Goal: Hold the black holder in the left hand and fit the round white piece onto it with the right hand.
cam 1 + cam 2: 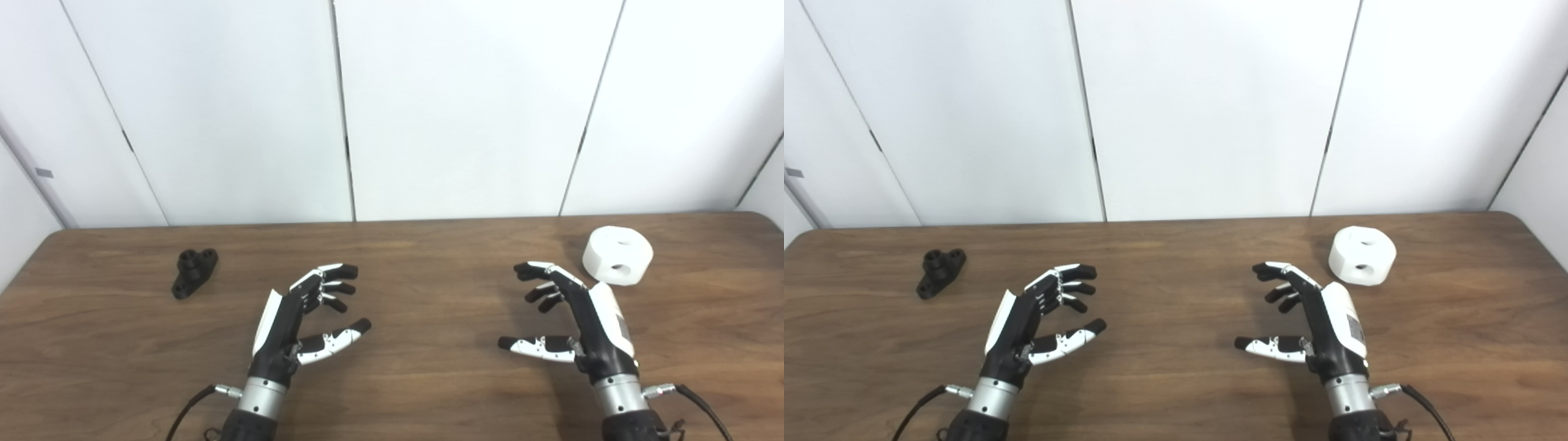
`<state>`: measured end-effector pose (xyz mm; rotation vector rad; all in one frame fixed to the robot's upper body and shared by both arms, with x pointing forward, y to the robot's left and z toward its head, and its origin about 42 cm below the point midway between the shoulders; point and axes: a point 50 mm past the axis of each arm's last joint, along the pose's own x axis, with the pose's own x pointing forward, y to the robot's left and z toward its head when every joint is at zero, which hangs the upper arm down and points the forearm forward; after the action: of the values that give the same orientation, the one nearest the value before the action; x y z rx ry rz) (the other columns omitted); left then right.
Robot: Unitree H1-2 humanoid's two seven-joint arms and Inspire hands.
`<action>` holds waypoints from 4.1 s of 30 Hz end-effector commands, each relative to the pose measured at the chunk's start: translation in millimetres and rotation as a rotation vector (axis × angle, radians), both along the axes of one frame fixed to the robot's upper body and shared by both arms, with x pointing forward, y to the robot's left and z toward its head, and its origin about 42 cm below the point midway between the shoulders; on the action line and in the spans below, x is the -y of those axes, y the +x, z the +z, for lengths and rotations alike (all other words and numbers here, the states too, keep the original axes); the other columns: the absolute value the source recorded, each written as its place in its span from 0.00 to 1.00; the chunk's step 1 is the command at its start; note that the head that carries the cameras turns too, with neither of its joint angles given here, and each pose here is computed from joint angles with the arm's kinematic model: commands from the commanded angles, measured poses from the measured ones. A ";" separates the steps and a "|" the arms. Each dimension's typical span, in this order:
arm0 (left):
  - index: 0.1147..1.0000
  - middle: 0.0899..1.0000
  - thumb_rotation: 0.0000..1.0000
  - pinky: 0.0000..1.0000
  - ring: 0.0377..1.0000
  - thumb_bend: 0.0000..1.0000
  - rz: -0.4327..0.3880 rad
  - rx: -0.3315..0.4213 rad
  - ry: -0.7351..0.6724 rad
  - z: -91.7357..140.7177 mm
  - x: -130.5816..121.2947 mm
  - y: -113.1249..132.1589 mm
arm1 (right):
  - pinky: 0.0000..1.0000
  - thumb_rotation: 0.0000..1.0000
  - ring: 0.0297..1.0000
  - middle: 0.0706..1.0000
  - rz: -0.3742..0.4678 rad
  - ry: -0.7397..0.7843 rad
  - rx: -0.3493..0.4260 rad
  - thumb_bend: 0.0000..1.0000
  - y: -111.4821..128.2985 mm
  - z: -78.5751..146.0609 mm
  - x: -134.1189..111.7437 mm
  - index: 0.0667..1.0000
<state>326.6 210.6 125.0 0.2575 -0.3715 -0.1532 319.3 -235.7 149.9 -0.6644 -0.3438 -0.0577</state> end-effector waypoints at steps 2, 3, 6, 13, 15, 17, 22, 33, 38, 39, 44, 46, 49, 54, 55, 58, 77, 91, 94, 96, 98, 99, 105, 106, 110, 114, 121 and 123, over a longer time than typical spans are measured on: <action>0.67 0.72 0.00 0.54 0.67 0.67 -0.001 0.026 0.012 2.7 -2.4 -1.8 | 0.46 0.01 0.55 0.68 0.008 0.004 0.073 0.76 6.3 19.0 -1.7 0.71; 0.67 0.72 0.01 0.54 0.67 0.67 0.001 0.025 0.016 2.9 -2.5 -2.0 | 0.46 0.01 0.55 0.68 0.008 0.004 0.074 0.76 6.3 18.9 -1.6 0.71; 0.66 0.71 0.01 0.54 0.67 0.67 0.005 0.020 0.023 3.5 -2.7 -2.4 | 0.46 0.02 0.55 0.68 0.007 0.005 0.070 0.77 6.0 18.6 -1.3 0.75; 0.61 0.70 0.00 0.54 0.66 0.67 -0.009 0.032 0.021 3.5 2.3 -2.3 | 0.45 0.03 0.55 0.68 0.008 -0.003 0.071 0.77 4.7 18.4 3.8 0.76; 0.59 0.69 0.00 0.54 0.67 0.66 -0.018 0.033 0.016 1.5 7.8 -1.9 | 0.45 0.04 0.55 0.68 0.009 -0.004 0.067 0.76 3.9 17.6 10.1 0.76; 0.58 0.69 0.00 0.53 0.68 0.65 -0.022 0.024 0.011 -2.6 16.3 -1.1 | 0.45 0.02 0.56 0.69 0.015 0.000 0.066 0.75 3.4 16.7 19.9 0.77; 0.58 0.69 0.02 0.52 0.69 0.68 -0.039 -0.003 0.003 -13.2 37.0 2.0 | 0.46 0.00 0.57 0.70 0.002 0.021 0.042 0.76 1.6 17.9 37.9 0.78; 0.58 0.69 0.00 0.51 0.68 0.70 -0.029 -0.004 -0.018 -18.6 48.1 5.3 | 0.43 0.00 0.55 0.67 0.000 0.017 0.060 0.75 3.3 28.0 37.9 0.76; 0.58 0.68 0.02 0.53 0.69 0.70 -0.016 -0.003 -0.017 -16.2 47.0 4.9 | 0.44 0.00 0.55 0.67 0.002 0.018 0.054 0.75 3.3 30.4 36.2 0.76; 0.58 0.68 0.01 0.53 0.69 0.70 -0.015 0.000 -0.018 -15.5 46.4 4.9 | 0.43 0.00 0.55 0.66 0.001 0.017 0.053 0.75 3.2 30.9 36.0 0.75; 0.59 0.68 0.01 0.51 0.65 0.70 0.013 0.037 -0.013 -3.7 37.6 8.4 | 0.43 0.00 0.54 0.66 0.003 0.008 0.060 0.76 3.0 31.8 38.5 0.75; 0.59 0.68 0.00 0.51 0.63 0.70 0.030 0.060 0.015 3.9 31.5 11.0 | 0.43 0.00 0.54 0.66 0.005 0.008 0.062 0.76 3.2 32.6 40.1 0.75; 0.61 0.65 0.03 0.50 0.62 0.70 0.073 0.128 0.198 15.6 20.4 16.1 | 0.42 0.00 0.53 0.65 0.006 0.009 0.065 0.76 3.8 33.4 42.3 0.74; 0.58 0.67 0.10 0.50 0.64 0.77 0.094 0.174 0.359 40.1 -3.7 27.4 | 0.41 0.00 0.52 0.64 0.002 0.018 0.076 0.76 5.4 34.4 44.9 0.73; 0.58 0.67 0.09 0.53 0.65 0.77 0.092 0.186 0.369 45.6 -10.5 29.4 | 0.41 0.00 0.52 0.64 0.005 0.025 0.079 0.75 5.8 34.6 45.0 0.73; 0.59 0.66 0.02 0.54 0.65 0.78 0.086 0.208 0.393 62.3 -28.6 33.8 | 0.41 0.00 0.52 0.64 0.007 0.028 0.081 0.75 6.5 35.0 44.3 0.73; 0.57 0.71 0.02 0.57 0.68 0.83 0.534 0.296 0.617 138.9 -119.1 30.0 | 0.40 0.00 0.50 0.63 0.010 0.036 0.103 0.73 7.5 38.8 39.7 0.72; 0.64 0.87 0.16 0.68 0.88 0.89 0.770 0.169 0.747 132.7 -157.1 44.8 | 0.41 0.00 0.50 0.63 0.011 0.036 0.092 0.74 7.0 40.6 39.7 0.72; 0.61 0.86 0.16 0.66 0.86 0.87 0.772 0.125 0.747 129.0 -158.4 46.3 | 0.40 0.00 0.50 0.63 0.012 0.034 0.093 0.74 6.1 41.9 38.7 0.72; 0.58 0.86 0.15 0.65 0.85 0.87 0.774 0.108 0.756 127.7 -159.3 47.6 | 0.40 0.00 0.50 0.63 0.012 0.033 0.093 0.74 5.6 42.8 38.4 0.72; 0.58 0.86 0.17 0.65 0.86 0.86 0.773 0.087 0.774 126.3 -161.0 49.9 | 0.40 0.00 0.50 0.62 0.012 0.032 0.093 0.74 4.9 43.6 38.4 0.72; 0.59 0.87 0.20 0.69 0.87 0.88 0.773 0.073 0.795 125.5 -162.0 51.5 | 0.40 0.00 0.50 0.62 0.011 0.033 0.092 0.74 4.5 43.9 38.4 0.72; 0.64 0.93 0.40 0.83 0.98 1.00 0.774 0.023 0.870 115.3 -166.8 61.4 | 0.40 0.00 0.50 0.62 0.016 0.035 0.095 0.74 3.0 44.3 38.4 0.72; 0.65 0.94 0.44 0.85 0.99 1.00 0.778 0.005 0.881 113.0 -167.3 63.3 | 0.39 0.00 0.50 0.62 0.017 0.035 0.096 0.74 2.8 44.5 38.3 0.72; 0.66 0.97 0.49 0.90 1.00 1.00 0.778 -0.045 0.905 105.3 -168.0 69.4 | 0.40 0.00 0.50 0.62 0.016 0.031 0.094 0.74 2.0 45.8 38.7 0.71; 0.67 0.98 0.55 0.92 1.00 1.00 0.784 -0.077 0.934 98.1 -168.0 73.7 | 0.39 0.00 0.49 0.62 0.019 0.028 0.095 0.74 1.2 46.8 40.4 0.72; 0.70 1.00 0.54 0.93 1.00 1.00 0.802 -0.120 0.959 88.0 -166.9 80.0 | 0.39 0.00 0.49 0.61 0.015 0.031 0.094 0.74 0.3 49.2 43.1 0.71; 0.70 1.00 0.55 0.94 1.00 1.00 0.805 -0.124 0.963 87.0 -166.7 81.0 | 0.39 0.00 0.49 0.61 0.017 0.030 0.097 0.75 0.5 49.1 43.6 0.71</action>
<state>394.5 370.0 181.2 1.2794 0.0601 0.3881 316.7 -277.2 179.9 -0.6301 -0.3712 -0.0667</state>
